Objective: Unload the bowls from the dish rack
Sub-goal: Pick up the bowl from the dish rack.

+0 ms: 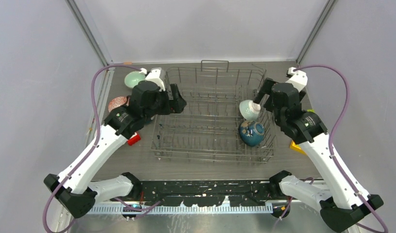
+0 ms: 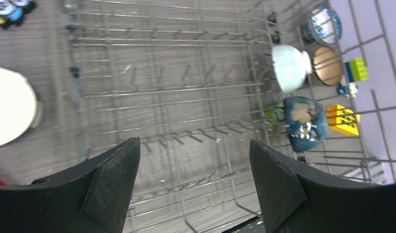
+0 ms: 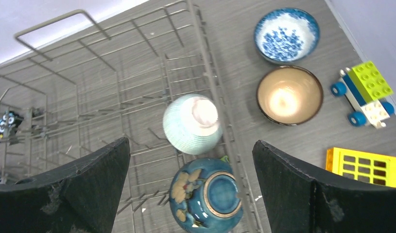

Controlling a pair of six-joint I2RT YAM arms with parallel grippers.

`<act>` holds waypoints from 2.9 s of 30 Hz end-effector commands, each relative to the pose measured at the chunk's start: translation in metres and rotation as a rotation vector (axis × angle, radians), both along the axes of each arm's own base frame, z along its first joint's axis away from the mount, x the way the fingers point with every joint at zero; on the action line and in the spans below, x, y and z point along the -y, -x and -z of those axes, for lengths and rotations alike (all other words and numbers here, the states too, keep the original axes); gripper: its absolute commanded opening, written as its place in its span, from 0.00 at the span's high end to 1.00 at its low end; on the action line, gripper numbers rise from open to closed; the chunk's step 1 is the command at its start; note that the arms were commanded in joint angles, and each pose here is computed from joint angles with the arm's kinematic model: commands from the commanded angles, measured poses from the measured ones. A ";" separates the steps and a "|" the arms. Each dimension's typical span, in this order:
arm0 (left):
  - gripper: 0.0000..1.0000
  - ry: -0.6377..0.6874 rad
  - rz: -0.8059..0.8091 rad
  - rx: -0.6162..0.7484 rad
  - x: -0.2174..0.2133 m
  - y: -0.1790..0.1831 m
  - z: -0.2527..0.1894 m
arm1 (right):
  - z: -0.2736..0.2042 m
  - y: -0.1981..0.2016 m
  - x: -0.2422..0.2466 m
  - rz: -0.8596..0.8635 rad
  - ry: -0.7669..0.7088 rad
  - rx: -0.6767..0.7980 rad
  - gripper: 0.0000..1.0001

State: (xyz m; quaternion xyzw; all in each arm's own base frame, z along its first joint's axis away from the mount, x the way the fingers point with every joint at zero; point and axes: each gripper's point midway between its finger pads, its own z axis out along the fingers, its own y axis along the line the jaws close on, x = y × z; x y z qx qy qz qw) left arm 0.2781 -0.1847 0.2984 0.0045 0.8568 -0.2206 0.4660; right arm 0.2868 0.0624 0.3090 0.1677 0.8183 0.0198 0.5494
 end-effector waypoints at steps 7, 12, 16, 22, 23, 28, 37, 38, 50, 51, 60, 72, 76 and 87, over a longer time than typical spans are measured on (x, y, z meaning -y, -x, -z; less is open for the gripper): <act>0.16 0.284 0.212 -0.026 0.140 0.032 -0.021 | 0.023 0.022 0.026 0.090 -0.048 -0.022 0.00; 0.17 0.386 0.220 -0.137 0.199 0.045 -0.001 | 0.037 0.027 0.033 0.128 -0.059 -0.022 0.00; 0.18 0.407 0.229 -0.216 0.233 0.044 0.020 | 0.042 0.029 0.030 0.125 -0.097 -0.013 0.00; 0.25 0.400 0.274 -0.261 0.265 0.038 0.040 | 0.044 0.033 0.017 0.072 -0.169 -0.025 0.00; 0.25 0.409 0.284 -0.270 0.271 0.037 0.042 | 0.044 0.033 0.015 0.062 -0.181 -0.026 0.00; 0.27 0.430 0.292 -0.337 0.290 0.037 0.061 | 0.040 0.031 0.012 0.051 -0.196 -0.015 0.00; 0.25 0.430 0.290 -0.369 0.296 0.037 0.086 | 0.030 0.032 0.013 0.047 -0.200 0.012 0.00; 0.25 0.432 0.302 -0.385 0.298 0.039 0.089 | 0.029 0.032 0.013 0.050 -0.201 0.015 0.00; 0.27 0.439 0.303 -0.475 0.305 0.047 0.122 | 0.014 0.035 0.023 0.082 -0.198 0.068 0.00; 0.26 0.435 0.302 -0.477 0.304 0.048 0.124 | 0.013 0.035 0.023 0.083 -0.200 0.071 0.00; 0.21 0.418 0.306 -0.490 0.307 0.048 0.139 | 0.017 0.032 0.021 0.080 -0.206 0.064 0.00; 0.24 0.545 0.348 -0.443 0.322 0.045 0.133 | 0.018 0.032 0.016 0.056 -0.218 0.079 0.00; 0.28 0.584 0.358 -0.413 0.323 0.043 0.126 | 0.022 0.032 0.016 0.053 -0.219 0.075 0.00; 0.42 0.647 0.432 -0.374 0.334 0.054 0.107 | 0.027 0.033 0.016 0.055 -0.217 0.069 0.00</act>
